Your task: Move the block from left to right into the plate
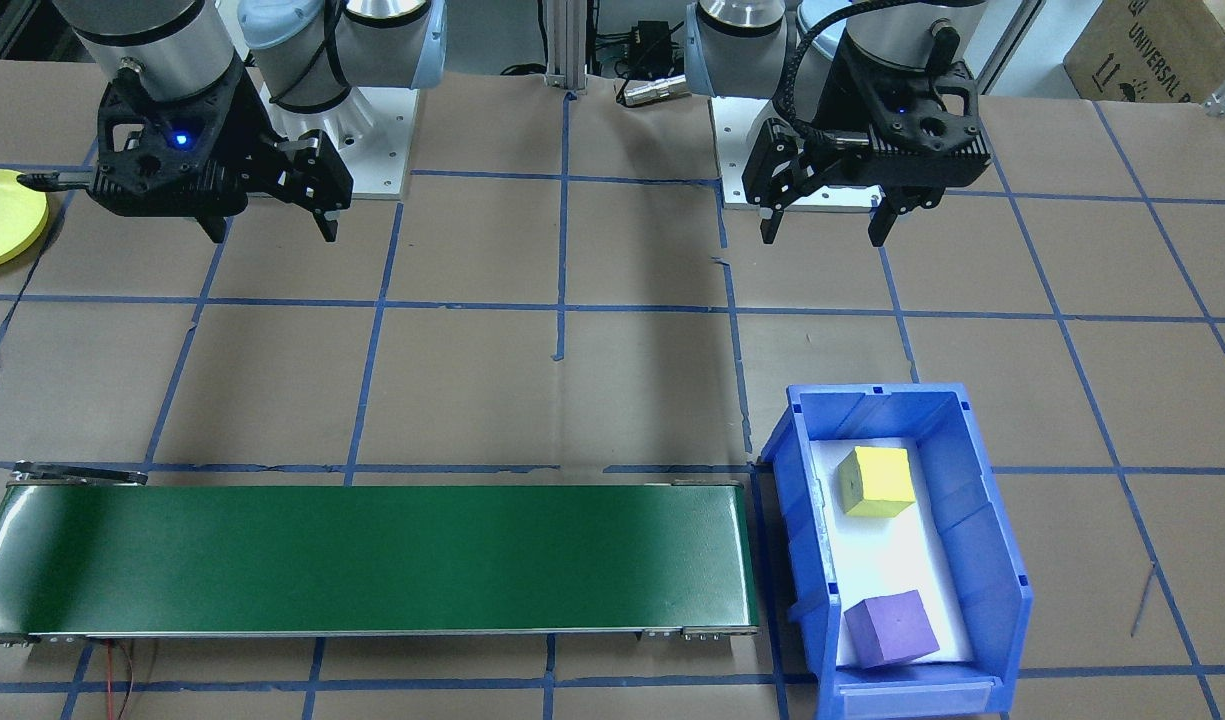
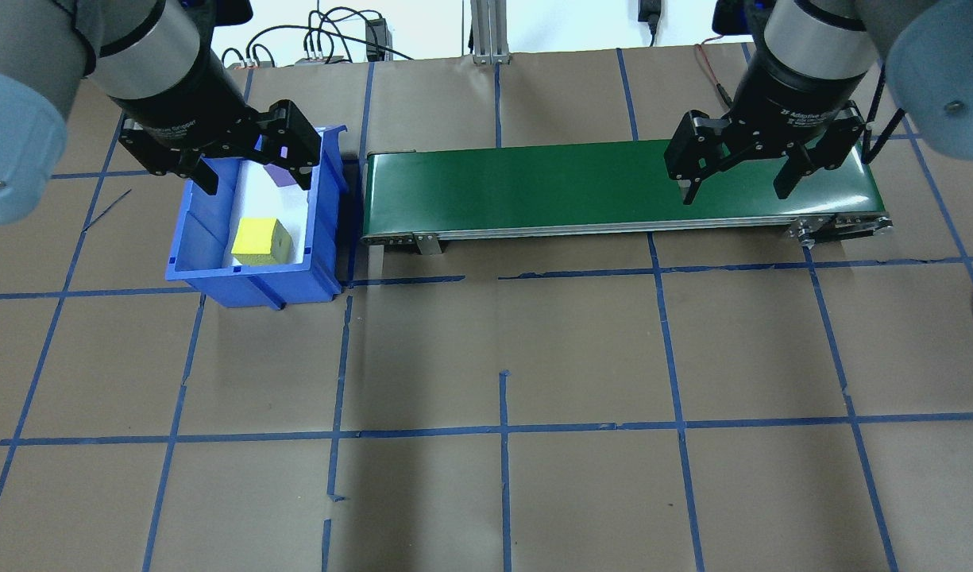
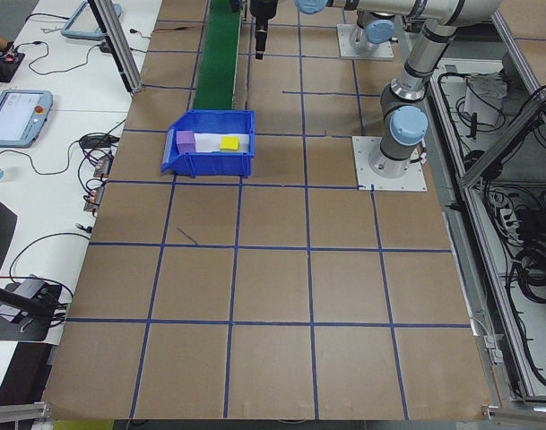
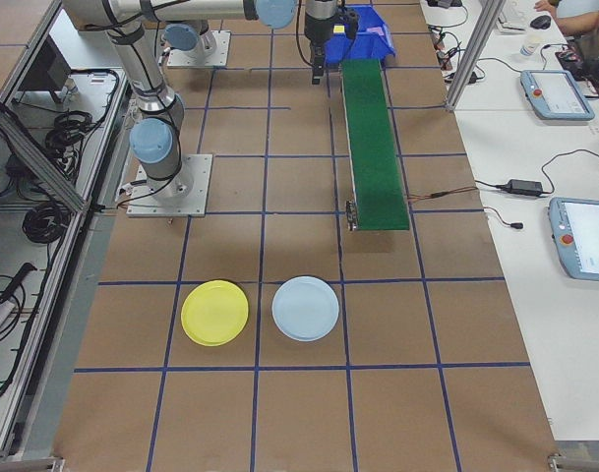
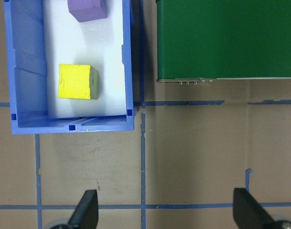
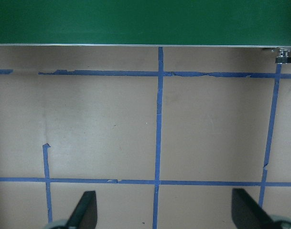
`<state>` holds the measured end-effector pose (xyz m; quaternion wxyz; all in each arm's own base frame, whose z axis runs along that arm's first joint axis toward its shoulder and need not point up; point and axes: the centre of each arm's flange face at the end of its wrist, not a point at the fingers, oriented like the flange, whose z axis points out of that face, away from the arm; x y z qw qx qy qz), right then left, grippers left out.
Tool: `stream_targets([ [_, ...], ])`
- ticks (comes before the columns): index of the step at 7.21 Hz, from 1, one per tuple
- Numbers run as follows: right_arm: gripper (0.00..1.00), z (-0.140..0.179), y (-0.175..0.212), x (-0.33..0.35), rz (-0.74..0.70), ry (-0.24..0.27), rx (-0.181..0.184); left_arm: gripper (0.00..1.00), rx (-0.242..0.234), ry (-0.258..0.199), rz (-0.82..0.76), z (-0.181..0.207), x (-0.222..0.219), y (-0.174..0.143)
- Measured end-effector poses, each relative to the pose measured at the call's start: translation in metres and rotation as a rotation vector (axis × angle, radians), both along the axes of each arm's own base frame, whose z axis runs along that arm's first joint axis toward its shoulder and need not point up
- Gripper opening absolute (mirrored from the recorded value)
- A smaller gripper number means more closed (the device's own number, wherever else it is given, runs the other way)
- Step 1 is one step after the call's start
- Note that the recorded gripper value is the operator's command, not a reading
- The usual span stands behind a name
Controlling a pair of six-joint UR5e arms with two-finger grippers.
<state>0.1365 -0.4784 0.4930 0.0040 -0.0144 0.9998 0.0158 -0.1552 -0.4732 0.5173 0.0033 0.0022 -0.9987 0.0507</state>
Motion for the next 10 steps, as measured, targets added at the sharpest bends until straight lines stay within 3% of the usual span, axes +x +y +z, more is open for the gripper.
stream_targets([
  [4,1.0,0.0,0.0,0.0,-0.001,-0.001,0.0,1.0,-0.004,-0.003,0.01,0.002,0.005,-0.002],
  [7,1.0,0.0,0.0,0.001,0.001,-0.002,0.0,1.0,-0.006,-0.02,0.019,0.004,0.039,-0.014],
  [8,1.0,0.0,0.0,0.001,0.003,-0.001,0.0,1.0,0.012,-0.021,0.017,-0.013,0.061,-0.032],
  [10,1.0,0.0,0.0,0.002,0.004,-0.001,0.001,1.0,-0.002,-0.02,-0.006,-0.067,0.084,-0.104],
])
